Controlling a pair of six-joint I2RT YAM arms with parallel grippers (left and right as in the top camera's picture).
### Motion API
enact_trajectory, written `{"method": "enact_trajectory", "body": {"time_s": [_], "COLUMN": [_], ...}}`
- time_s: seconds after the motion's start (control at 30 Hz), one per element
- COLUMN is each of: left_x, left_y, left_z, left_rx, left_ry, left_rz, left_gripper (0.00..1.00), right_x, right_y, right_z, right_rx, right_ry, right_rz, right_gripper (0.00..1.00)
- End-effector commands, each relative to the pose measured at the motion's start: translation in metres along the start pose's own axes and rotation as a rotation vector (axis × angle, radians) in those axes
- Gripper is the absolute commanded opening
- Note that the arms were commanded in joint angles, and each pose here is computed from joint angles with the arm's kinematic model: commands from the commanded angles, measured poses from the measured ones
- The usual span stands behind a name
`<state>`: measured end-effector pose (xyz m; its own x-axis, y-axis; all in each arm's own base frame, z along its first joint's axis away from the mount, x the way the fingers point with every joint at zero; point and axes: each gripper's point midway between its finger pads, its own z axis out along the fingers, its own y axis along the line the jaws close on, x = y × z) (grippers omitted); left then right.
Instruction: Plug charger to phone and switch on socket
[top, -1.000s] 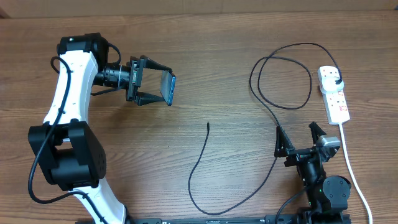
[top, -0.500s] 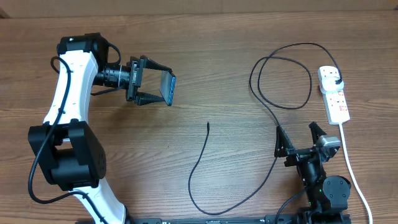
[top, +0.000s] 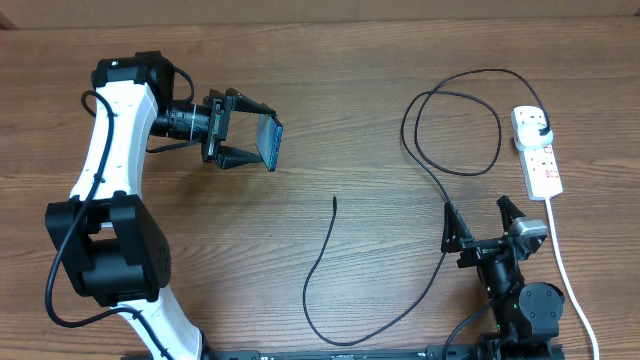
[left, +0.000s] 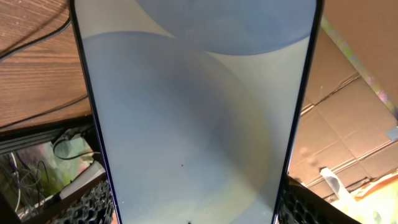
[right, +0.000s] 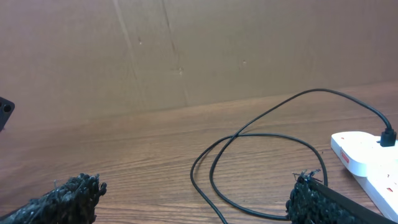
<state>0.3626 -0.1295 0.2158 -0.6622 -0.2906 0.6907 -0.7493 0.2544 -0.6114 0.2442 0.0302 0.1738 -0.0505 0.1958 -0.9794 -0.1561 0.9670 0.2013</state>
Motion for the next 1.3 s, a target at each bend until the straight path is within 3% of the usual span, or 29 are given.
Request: {"method": "enact_trajectory", "body": {"time_s": [0.0, 0.8, 1.27], "left_x": [0.015, 0.012, -0.005], "left_y": [-0.009, -0.015, -0.005], "left_z": [-0.005, -0.006, -0.006], "left_rx": [0.030, 0.054, -0.024], "left_ry": [-0.001, -0.003, -0.090], "left_rz": [0.069, 0.071, 0.107], "left_gripper": [0.04, 0.04, 0.04], "right_x": [0.003, 0.003, 0.003], "right_y": [-0.001, -0.001, -0.001], "right_z": [0.000, 0.000, 0.000], "right_rx": [0.003, 0.003, 0.003], "right_ry": [-0.001, -0.001, -0.001], "right_rz": [-0.004, -0.004, -0.004], "right_gripper": [1.00, 1.00, 1.00]}}
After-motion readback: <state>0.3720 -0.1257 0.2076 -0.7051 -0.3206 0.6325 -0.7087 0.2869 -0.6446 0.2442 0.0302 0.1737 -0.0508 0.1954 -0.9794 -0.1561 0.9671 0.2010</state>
